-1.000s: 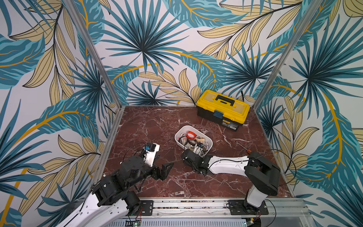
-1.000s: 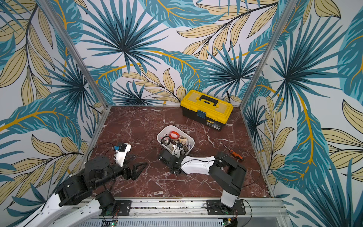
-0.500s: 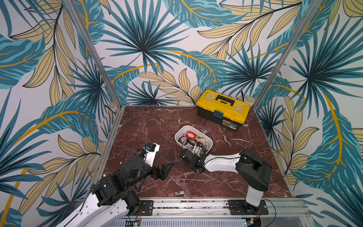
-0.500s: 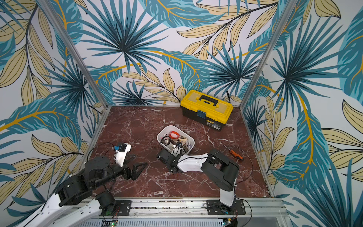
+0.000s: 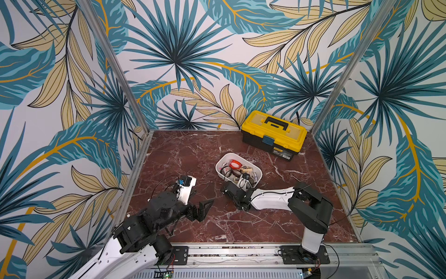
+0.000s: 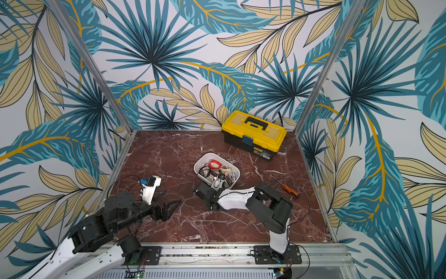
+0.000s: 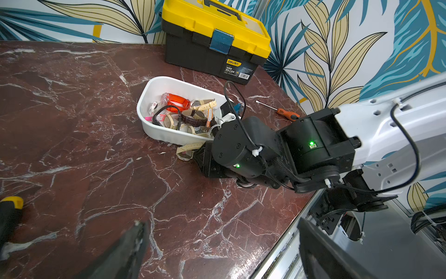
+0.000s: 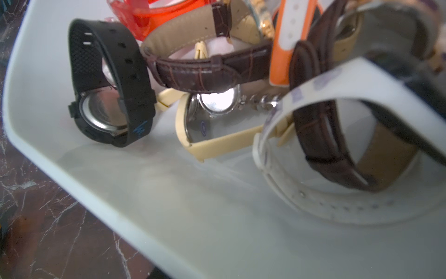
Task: Put the watch into the storage box
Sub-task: Pick up the watch at the center of the board.
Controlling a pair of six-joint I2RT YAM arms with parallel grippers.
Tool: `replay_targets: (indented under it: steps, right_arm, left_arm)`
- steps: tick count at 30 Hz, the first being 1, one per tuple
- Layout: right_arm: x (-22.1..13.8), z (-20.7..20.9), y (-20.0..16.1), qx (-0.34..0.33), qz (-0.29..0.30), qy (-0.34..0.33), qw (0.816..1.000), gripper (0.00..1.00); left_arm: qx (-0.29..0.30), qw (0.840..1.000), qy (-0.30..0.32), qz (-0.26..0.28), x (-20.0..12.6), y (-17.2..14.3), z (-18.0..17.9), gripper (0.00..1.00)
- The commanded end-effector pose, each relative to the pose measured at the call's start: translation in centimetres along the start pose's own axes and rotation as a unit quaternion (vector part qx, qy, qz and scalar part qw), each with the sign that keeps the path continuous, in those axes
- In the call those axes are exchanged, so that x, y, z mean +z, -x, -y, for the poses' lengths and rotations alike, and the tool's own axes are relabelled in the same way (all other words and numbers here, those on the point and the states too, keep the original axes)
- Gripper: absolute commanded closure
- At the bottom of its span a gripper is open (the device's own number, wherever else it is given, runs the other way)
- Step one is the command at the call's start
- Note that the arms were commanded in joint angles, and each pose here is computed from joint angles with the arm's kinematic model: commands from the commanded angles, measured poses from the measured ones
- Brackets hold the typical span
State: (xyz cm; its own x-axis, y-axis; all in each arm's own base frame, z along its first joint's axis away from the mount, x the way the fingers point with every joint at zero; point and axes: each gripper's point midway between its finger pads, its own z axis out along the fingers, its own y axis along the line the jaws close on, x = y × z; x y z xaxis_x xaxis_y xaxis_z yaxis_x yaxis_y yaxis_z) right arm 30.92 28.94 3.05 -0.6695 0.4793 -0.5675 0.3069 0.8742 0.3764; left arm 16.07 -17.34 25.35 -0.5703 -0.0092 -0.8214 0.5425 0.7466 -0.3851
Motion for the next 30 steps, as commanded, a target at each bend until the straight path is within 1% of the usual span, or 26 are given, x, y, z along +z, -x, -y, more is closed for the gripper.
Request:
replay_targets:
  steps: [1, 6, 11, 18, 23, 26, 30]
  right_arm:
    - [0.3, 0.0, 0.5, 0.006, 0.014, -0.003, 1.0, 0.61]
    - [0.2, -0.1, 0.8, 0.018, 0.02, 0.002, 1.0, 0.61]
    - [-0.4, -0.8, 1.1, 0.03, 0.018, 0.022, 0.999, 0.62]
    - [-0.6, -0.8, 1.3, 0.034, 0.015, 0.023, 0.999, 0.62]
    - [-0.2, -0.3, 1.5, 0.037, 0.018, 0.01, 0.999, 0.62]
    - [0.2, -0.1, 1.7, 0.038, 0.017, 0.004, 0.999, 0.64]
    - [0.5, -0.1, 2.0, 0.04, 0.017, 0.0, 0.999, 0.72]
  left_arm:
    - [0.002, 1.0, -0.001, -0.003, 0.6, -0.5, -0.1, 0.0]
    - [0.002, 1.0, -0.003, -0.003, 0.7, -0.6, -0.1, 0.0]
    - [0.003, 1.0, -0.007, -0.004, 0.6, -0.6, 0.1, 0.0]
    - [0.003, 1.0, -0.011, -0.006, 0.7, -0.7, 0.2, 0.0]
    - [0.003, 1.0, -0.013, -0.005, 0.8, -0.7, 0.2, 0.0]
    - [0.003, 1.0, -0.01, -0.005, 0.8, -0.7, 0.1, 0.0]
    - [0.003, 1.0, -0.012, -0.006, 0.8, -0.7, 0.2, 0.0]
